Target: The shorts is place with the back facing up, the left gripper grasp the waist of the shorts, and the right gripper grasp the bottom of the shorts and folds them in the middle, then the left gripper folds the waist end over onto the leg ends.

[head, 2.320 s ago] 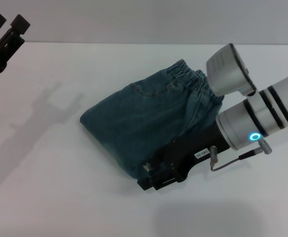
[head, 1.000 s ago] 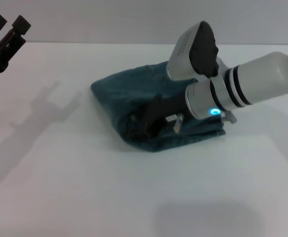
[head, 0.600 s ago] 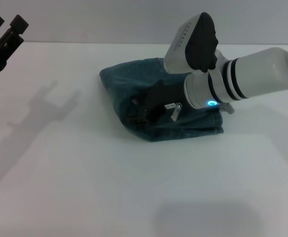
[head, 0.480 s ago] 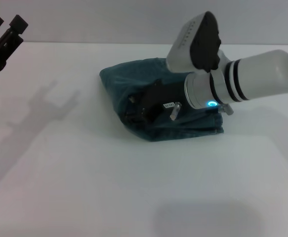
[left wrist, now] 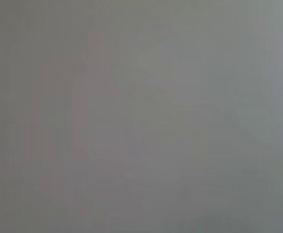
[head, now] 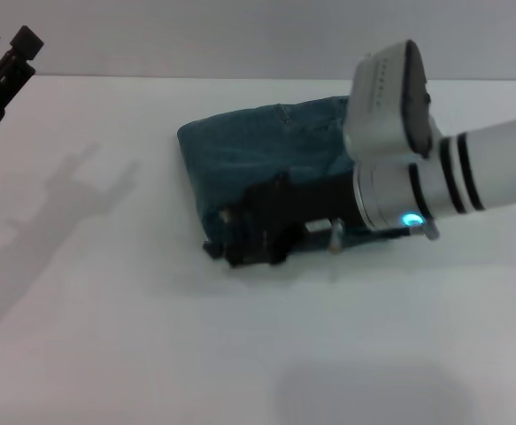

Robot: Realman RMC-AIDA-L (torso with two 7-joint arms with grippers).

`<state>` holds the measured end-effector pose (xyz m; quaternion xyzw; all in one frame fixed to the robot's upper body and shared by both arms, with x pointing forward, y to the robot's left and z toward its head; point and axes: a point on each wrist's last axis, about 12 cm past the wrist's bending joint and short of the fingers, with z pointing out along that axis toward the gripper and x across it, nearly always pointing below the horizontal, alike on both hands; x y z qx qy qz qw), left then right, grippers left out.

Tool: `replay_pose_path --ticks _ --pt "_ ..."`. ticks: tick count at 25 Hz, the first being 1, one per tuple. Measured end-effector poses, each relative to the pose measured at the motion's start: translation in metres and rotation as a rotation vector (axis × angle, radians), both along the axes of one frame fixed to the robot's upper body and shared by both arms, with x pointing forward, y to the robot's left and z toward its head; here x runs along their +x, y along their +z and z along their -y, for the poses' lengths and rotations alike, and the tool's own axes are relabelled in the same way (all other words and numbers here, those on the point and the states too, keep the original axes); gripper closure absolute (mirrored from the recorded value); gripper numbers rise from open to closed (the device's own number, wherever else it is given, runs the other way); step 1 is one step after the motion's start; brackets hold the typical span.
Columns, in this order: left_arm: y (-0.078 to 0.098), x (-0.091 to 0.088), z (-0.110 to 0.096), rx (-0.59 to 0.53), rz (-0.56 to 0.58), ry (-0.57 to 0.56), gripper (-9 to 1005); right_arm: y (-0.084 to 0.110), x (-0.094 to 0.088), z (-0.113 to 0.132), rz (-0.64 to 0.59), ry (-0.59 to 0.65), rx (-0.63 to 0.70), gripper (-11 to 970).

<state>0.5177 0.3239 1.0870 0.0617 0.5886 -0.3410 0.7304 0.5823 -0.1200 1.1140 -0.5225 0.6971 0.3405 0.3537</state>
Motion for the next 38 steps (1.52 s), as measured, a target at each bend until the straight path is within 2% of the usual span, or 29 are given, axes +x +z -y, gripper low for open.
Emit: replay_pose_path --ticks 4,7,8,9,10,11,13,14,15,18,23,24,26,27,31,34,38 --pt "-0.001 -0.002 -0.005 0.0 -0.001 0.019 156 0.01 -0.023 0.008 0.017 0.119 0.101 411" --pt "-0.001 -0.003 -0.007 0.004 0.002 0.03 156 0.018 -0.03 0.022 0.081 0.11 0.239 412" --pt "-0.001 -0.003 -0.007 0.005 0.003 0.031 156 0.019 -0.031 0.029 0.114 0.081 0.291 412" --pt "-0.001 -0.003 -0.007 0.01 0.006 0.034 156 0.018 -0.029 0.044 0.177 0.0 0.395 412" --pt "-0.001 -0.004 -0.008 0.015 0.01 0.039 156 0.018 -0.029 0.044 0.177 0.0 0.395 412" --pt "-0.001 -0.004 -0.008 0.024 0.017 0.048 156 0.015 -0.028 0.053 0.206 -0.057 0.445 412" --pt "-0.002 -0.005 -0.01 0.043 0.028 0.072 156 0.009 -0.024 0.071 0.259 -0.186 0.537 412" --pt "-0.003 -0.006 -0.012 0.052 0.035 0.093 156 0.003 -0.021 0.088 0.316 -0.31 0.606 412" --pt "-0.003 -0.006 -0.012 0.052 0.035 0.093 156 0.003 -0.021 0.088 0.316 -0.31 0.606 412" --pt "-0.004 -0.006 -0.017 0.075 0.055 0.142 156 -0.005 -0.019 0.111 0.438 -0.504 0.68 412" --pt "-0.003 -0.006 -0.026 0.123 0.098 0.231 156 -0.013 -0.024 0.139 0.626 -0.746 0.737 412" --pt "-0.004 -0.007 -0.028 0.123 0.103 0.263 156 -0.018 -0.027 0.151 0.675 -0.843 0.74 412" --pt "-0.005 -0.008 -0.03 0.121 0.103 0.277 156 -0.02 -0.028 0.156 0.695 -0.887 0.736 413" --pt "-0.009 -0.012 -0.036 0.106 0.112 0.362 156 -0.022 -0.029 0.162 0.721 -0.935 0.721 413" --pt "-0.015 -0.017 -0.041 0.107 0.116 0.458 156 -0.031 -0.036 0.185 0.829 -1.11 0.619 412" --pt "-0.019 -0.02 -0.041 0.108 0.111 0.501 156 -0.036 -0.042 0.203 0.902 -1.236 0.54 411" --pt "-0.024 -0.026 -0.035 0.092 0.128 0.536 156 -0.037 -0.044 0.219 0.931 -1.356 0.506 411"
